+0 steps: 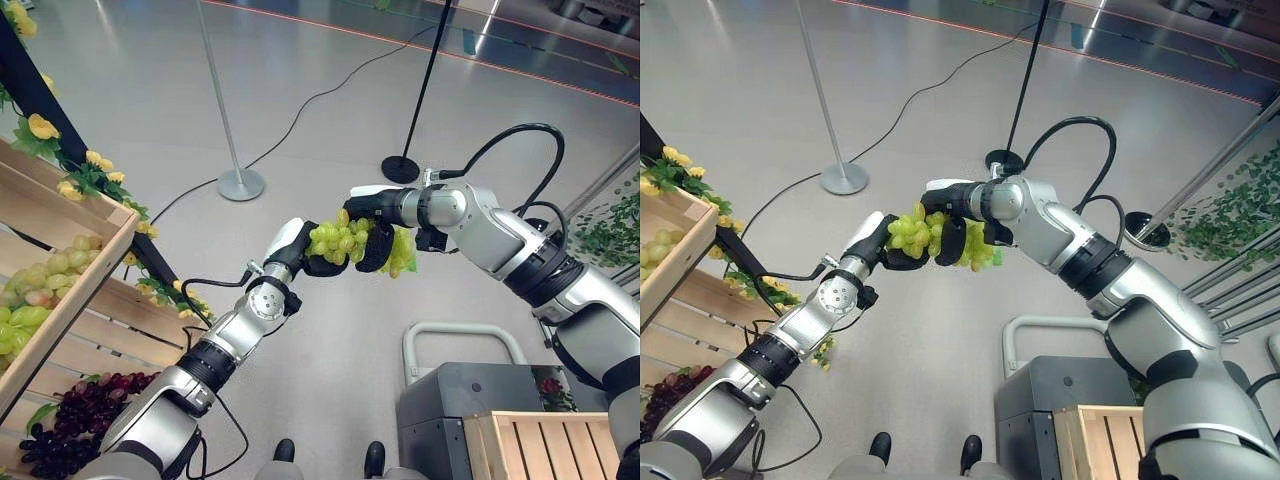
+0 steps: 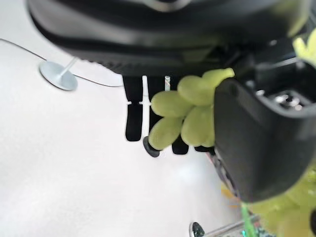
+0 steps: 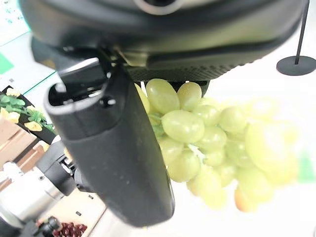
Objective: Pick up the fruits from the basket on one side to the basket on the other side
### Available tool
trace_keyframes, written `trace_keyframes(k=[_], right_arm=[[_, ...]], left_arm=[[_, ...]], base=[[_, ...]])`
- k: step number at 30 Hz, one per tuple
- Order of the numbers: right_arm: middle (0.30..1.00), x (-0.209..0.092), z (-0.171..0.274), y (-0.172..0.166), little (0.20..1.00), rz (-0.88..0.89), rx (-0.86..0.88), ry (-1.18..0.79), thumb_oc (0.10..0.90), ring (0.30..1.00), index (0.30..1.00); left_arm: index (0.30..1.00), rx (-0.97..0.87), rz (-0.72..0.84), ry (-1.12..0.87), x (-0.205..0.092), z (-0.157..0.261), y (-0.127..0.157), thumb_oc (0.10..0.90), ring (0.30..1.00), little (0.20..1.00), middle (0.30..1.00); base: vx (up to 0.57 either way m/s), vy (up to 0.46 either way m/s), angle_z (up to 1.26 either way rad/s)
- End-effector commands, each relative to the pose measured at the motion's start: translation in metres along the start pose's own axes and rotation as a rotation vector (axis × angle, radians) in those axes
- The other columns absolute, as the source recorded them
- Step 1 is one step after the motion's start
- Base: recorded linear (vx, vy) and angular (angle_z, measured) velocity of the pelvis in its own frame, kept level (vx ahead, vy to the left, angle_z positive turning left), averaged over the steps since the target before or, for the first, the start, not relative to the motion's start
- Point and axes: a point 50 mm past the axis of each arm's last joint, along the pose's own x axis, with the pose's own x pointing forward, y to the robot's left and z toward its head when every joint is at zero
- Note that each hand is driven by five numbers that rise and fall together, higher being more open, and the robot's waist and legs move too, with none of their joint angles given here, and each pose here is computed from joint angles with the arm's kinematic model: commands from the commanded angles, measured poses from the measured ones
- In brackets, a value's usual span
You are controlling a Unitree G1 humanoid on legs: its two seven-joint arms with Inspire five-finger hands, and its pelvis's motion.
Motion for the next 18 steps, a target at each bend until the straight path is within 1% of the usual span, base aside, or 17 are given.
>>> trace_keyframes(k=[1,2,9,18], right_arm=[[0.9,-0.018,0.011,-0.049,0.9,-0.262,0.108,-0.091,0.8,0.9,0.9],[0.9,-0.02,0.003,-0.049,0.9,-0.288,0.144,-0.096,0.8,0.9,0.9],[0.9,-0.031,-0.023,-0.05,0.9,-0.343,0.228,-0.082,0.8,0.9,0.9],[0.9,-0.043,-0.052,-0.053,0.9,-0.434,0.322,-0.06,0.8,0.9,0.9]], left_arm=[[0.3,-0.121,0.096,-0.245,0.015,0.052,0.008,0.4,0.3,0.3,0.3],[0.3,-0.147,0.118,-0.246,0.015,0.052,0.01,0.4,0.3,0.3,0.3],[0.3,-0.191,0.211,-0.279,0.012,0.051,0.022,0.4,0.3,0.3,0.3],[0.3,-0.198,0.242,-0.3,0.008,0.047,0.029,0.4,0.3,0.3,0.3]], base=[[0.0,0.0,0.0],[0.0,0.0,0.0],[0.0,0.0,0.0],[0.0,0.0,0.0]])
